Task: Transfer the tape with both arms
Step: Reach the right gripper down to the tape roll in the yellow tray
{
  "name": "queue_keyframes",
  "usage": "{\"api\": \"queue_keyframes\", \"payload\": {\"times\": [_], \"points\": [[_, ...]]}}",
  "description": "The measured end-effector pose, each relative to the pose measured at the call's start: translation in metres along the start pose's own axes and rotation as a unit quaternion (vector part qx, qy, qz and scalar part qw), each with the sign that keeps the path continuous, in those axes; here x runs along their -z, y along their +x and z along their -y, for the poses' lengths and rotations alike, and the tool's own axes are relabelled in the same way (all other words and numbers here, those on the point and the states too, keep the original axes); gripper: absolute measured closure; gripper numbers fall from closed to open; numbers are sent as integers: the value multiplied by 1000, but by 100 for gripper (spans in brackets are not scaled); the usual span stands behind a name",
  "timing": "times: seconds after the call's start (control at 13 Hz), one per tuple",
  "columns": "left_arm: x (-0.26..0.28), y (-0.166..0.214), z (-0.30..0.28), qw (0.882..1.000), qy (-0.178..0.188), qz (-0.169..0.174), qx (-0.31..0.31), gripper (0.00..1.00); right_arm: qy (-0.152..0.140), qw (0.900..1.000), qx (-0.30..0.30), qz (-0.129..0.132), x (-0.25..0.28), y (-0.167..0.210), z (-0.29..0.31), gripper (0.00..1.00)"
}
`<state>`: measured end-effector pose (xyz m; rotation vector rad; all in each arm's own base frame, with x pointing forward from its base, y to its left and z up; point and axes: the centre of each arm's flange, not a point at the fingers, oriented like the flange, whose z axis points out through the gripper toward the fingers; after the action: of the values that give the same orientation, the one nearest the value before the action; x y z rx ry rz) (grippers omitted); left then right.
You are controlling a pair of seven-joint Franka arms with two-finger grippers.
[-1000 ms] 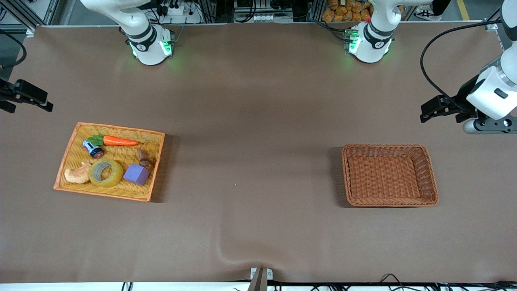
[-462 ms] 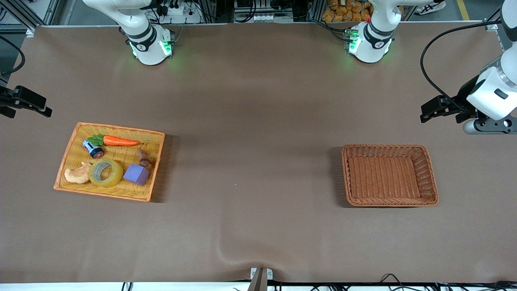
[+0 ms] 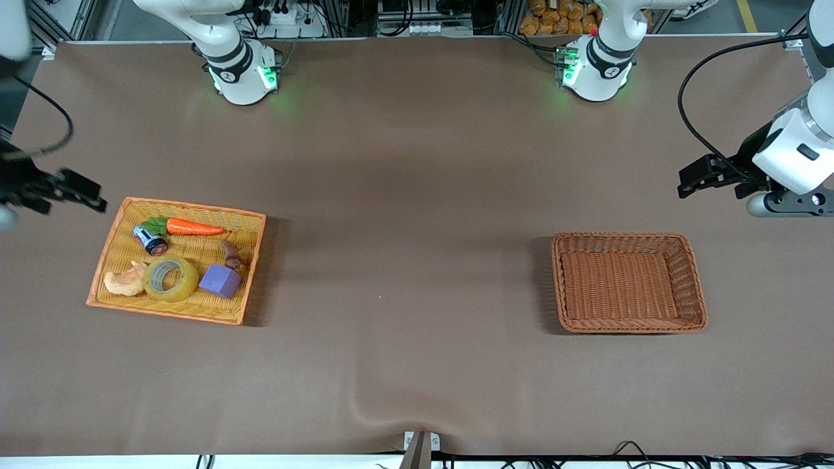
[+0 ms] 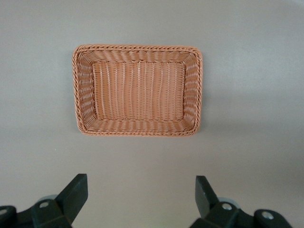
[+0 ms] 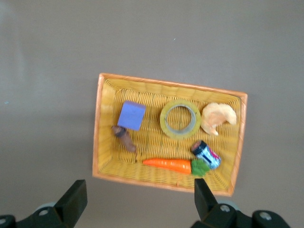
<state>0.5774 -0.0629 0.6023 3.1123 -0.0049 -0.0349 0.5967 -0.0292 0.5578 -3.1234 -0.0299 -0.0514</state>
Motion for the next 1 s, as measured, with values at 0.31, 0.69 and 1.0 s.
{"api": "queue_keyframes", "payload": {"times": [0.31, 0.69, 1.0], "points": [[-1, 0, 0, 1000, 0, 1, 0, 0, -7, 999, 50, -17, -112, 4, -4, 0], [-15, -24, 2, 995, 11, 104, -1, 0, -20, 990, 135, -33, -227, 3, -11, 0], [-18, -35, 0, 990, 13, 142, -3, 0, -21, 989, 150, -6, -315, -9, -24, 0]]}}
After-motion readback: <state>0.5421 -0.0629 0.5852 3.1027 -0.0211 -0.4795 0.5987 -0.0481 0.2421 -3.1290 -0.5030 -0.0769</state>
